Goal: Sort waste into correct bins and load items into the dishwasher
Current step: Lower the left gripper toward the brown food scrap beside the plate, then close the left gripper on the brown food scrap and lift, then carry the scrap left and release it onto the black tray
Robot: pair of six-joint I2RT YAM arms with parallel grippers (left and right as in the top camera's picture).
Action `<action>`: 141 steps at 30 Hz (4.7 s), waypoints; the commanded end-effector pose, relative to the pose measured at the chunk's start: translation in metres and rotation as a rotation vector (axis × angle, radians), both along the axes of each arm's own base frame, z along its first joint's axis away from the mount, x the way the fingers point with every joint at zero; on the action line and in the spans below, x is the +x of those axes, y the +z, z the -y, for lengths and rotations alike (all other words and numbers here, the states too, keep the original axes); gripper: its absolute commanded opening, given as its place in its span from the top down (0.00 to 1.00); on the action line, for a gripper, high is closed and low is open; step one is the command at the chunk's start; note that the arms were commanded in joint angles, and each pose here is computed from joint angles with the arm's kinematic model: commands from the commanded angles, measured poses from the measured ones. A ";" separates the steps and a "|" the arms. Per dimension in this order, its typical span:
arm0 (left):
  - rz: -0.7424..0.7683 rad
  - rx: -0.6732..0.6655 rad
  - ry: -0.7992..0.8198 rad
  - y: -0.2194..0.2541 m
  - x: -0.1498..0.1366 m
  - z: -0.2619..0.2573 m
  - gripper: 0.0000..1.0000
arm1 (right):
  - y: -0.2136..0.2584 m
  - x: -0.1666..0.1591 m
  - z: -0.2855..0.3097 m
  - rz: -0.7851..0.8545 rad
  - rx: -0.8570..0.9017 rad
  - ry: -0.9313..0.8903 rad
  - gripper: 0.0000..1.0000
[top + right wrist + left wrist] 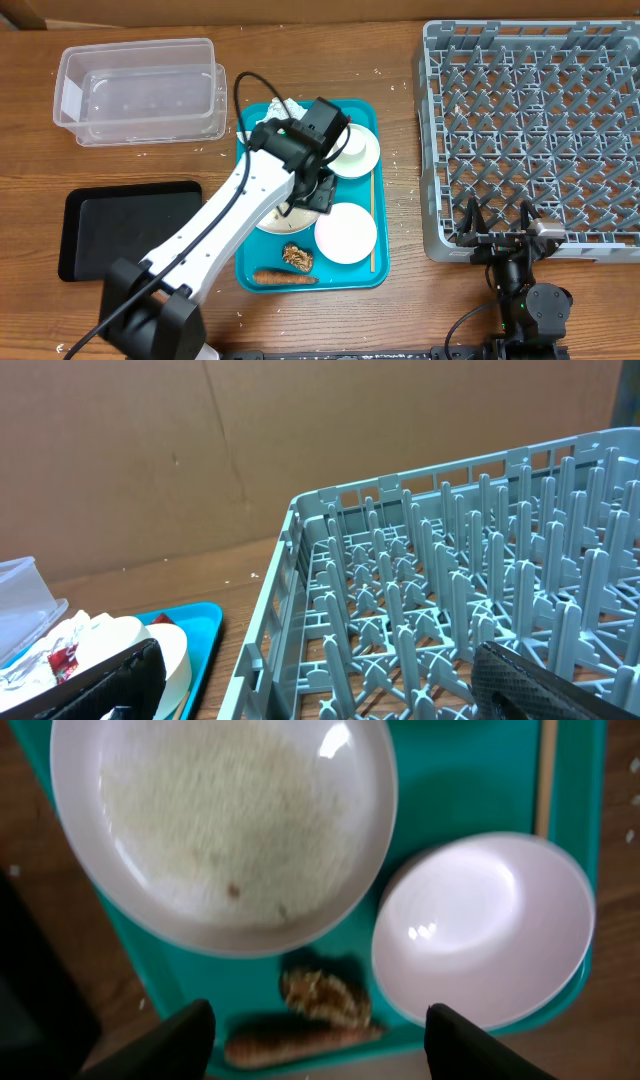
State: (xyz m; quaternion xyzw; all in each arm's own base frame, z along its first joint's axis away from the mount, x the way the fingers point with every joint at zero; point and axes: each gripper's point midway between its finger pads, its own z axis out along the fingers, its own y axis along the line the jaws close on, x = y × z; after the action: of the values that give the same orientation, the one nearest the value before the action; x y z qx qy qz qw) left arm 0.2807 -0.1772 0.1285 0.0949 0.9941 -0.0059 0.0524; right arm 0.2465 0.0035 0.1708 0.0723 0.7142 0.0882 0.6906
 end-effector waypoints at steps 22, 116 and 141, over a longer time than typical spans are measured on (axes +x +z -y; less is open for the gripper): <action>-0.184 0.032 0.196 -0.012 -0.097 -0.047 0.24 | -0.001 0.000 0.000 0.009 -0.005 0.000 0.00; -0.238 -0.038 0.006 -0.115 -0.085 -0.021 0.90 | -0.001 0.000 0.000 0.009 -0.005 0.000 0.00; -0.137 -0.043 0.122 -0.015 -0.020 -0.034 0.92 | -0.001 0.000 0.000 0.009 -0.005 0.000 0.00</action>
State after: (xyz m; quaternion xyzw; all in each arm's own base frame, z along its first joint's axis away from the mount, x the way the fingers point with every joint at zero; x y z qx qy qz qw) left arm 0.2367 -0.1509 0.0986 0.0578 0.9970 -0.0261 -0.0448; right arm 0.2465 0.0036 0.1709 0.0720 0.7141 0.0882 0.6907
